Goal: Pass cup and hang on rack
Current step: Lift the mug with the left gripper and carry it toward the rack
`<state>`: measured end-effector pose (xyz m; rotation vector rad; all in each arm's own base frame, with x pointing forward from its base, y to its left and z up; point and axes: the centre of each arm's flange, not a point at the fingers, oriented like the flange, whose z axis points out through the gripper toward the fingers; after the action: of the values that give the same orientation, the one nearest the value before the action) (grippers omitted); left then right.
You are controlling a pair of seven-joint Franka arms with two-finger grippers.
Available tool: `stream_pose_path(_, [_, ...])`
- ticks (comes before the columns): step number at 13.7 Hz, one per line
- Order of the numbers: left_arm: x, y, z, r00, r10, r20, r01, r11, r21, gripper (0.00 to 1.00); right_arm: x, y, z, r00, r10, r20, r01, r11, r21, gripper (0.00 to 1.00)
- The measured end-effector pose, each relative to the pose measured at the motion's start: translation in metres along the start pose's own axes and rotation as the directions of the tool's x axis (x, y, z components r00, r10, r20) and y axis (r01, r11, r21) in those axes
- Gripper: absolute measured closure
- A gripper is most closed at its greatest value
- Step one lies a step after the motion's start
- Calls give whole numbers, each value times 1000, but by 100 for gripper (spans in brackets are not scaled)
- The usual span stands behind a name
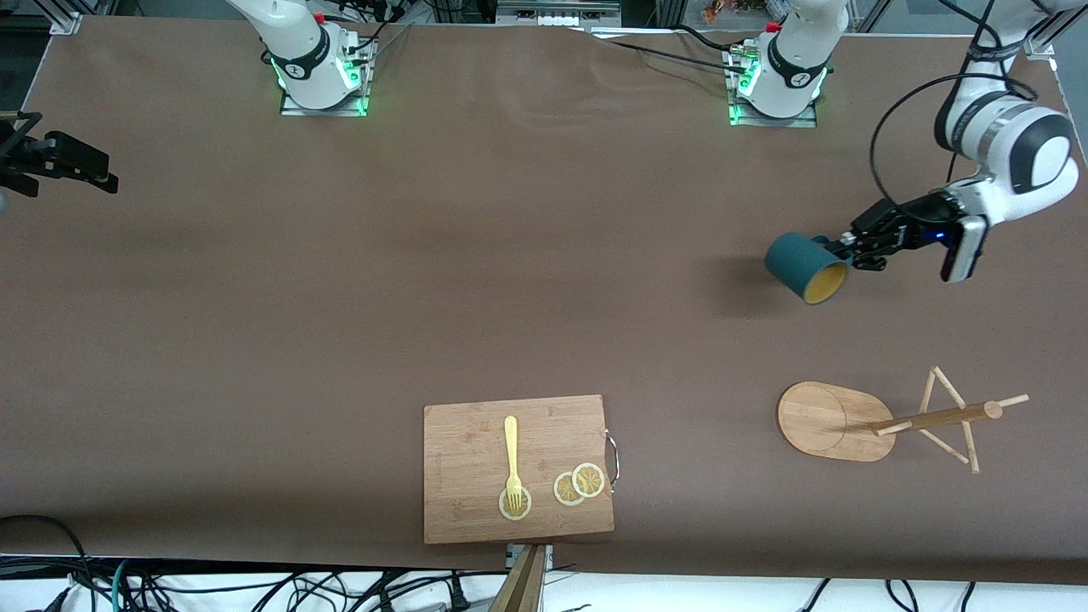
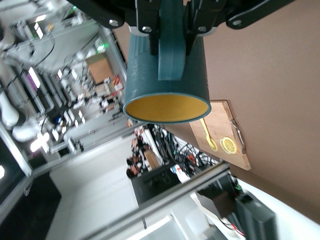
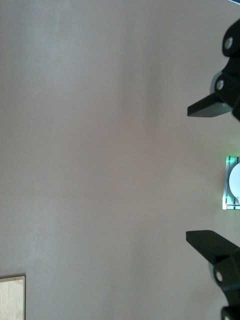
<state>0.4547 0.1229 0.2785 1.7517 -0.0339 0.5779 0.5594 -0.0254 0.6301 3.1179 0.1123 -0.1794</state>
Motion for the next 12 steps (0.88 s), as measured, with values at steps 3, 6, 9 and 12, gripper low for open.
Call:
stream_pose_path(3, [6,-4,-43,990,-121,-75,122,993,1,79,0,0,0,1000,1,0,-1,1000,0,0])
stream_pose_path(6, [31,-12,-75,956,-269,-119,269,963,-17,79,0,1,0,1000,1,0,-1,1000,0,0])
stream_pose_path(9, [67,-11,-85,908,-403,-117,402,915,-35,79,0,1,0,1000,1,0,-1,1000,0,0])
stream_pose_path(12, [93,-14,-86,873,-476,-105,475,879,-40,79,0,1,0,1000,1,0,-1,1000,0,0])
